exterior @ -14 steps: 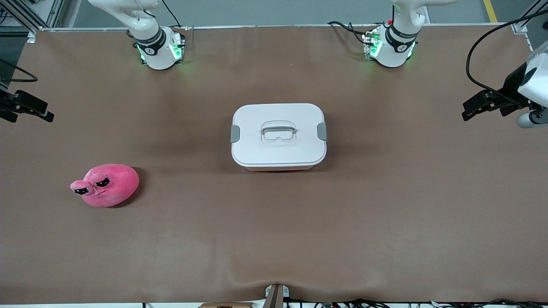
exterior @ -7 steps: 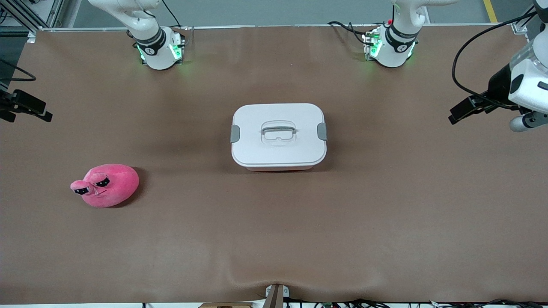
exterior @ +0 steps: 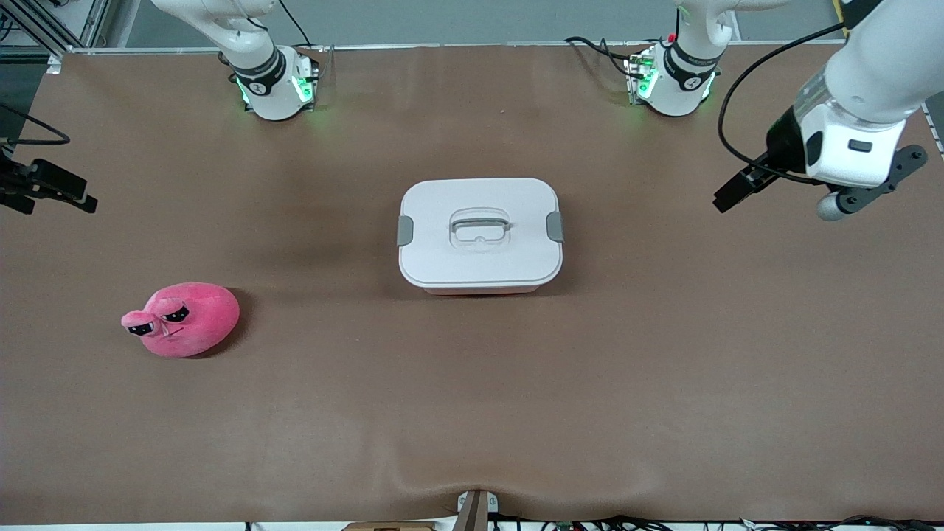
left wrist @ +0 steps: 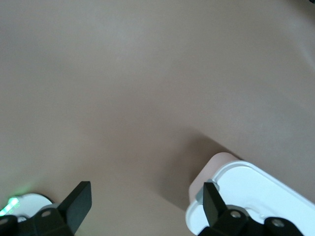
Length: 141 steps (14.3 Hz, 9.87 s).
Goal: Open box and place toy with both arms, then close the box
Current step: 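Lower the left gripper onto the grey lid handle and grasp it, then hold the lid handle while the right gripper grasps the pink plush, then lift the lid aside with the left gripper while the right lifts the plush, then carry the pink plush over the pink box and release it inside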
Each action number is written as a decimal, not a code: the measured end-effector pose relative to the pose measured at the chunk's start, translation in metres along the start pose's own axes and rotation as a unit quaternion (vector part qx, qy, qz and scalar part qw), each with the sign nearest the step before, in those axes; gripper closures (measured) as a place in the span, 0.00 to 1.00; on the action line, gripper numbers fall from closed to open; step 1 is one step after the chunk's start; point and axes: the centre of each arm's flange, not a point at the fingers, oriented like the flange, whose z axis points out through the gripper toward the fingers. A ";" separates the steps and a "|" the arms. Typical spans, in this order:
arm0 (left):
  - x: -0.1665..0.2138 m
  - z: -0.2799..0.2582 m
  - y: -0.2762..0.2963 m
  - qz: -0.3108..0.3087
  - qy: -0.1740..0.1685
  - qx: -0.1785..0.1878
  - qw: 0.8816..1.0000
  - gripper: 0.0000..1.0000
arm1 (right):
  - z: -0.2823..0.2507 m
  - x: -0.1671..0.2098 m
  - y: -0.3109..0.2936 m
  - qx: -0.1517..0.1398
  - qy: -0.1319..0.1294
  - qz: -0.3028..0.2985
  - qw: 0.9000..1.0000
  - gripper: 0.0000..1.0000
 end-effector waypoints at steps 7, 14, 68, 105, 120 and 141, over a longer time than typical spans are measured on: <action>-0.034 0.017 0.033 -0.096 -0.012 0.011 0.995 0.00 | 0.000 0.000 0.003 0.000 0.000 0.002 1.000 0.00; -0.084 0.036 0.073 -0.173 -0.020 0.020 0.985 0.00 | 0.000 0.000 0.003 0.000 0.000 0.003 1.000 0.00; -0.268 0.272 0.240 -0.475 -0.006 -0.008 0.880 0.80 | 0.274 0.067 0.012 -0.033 -0.037 -0.355 0.934 0.00; -0.078 0.172 0.113 -0.400 0.068 0.011 0.914 0.93 | 0.162 0.057 -0.161 -0.192 -0.030 -0.783 0.591 0.89; 0.048 0.149 0.002 -0.400 0.033 0.013 0.916 0.93 | 0.160 -0.144 -0.466 -0.309 -0.171 -0.870 0.345 0.89; 0.052 0.154 -0.006 -0.388 0.032 0.020 0.921 0.93 | 0.181 -0.190 -0.575 -0.358 -0.223 -0.803 0.421 0.00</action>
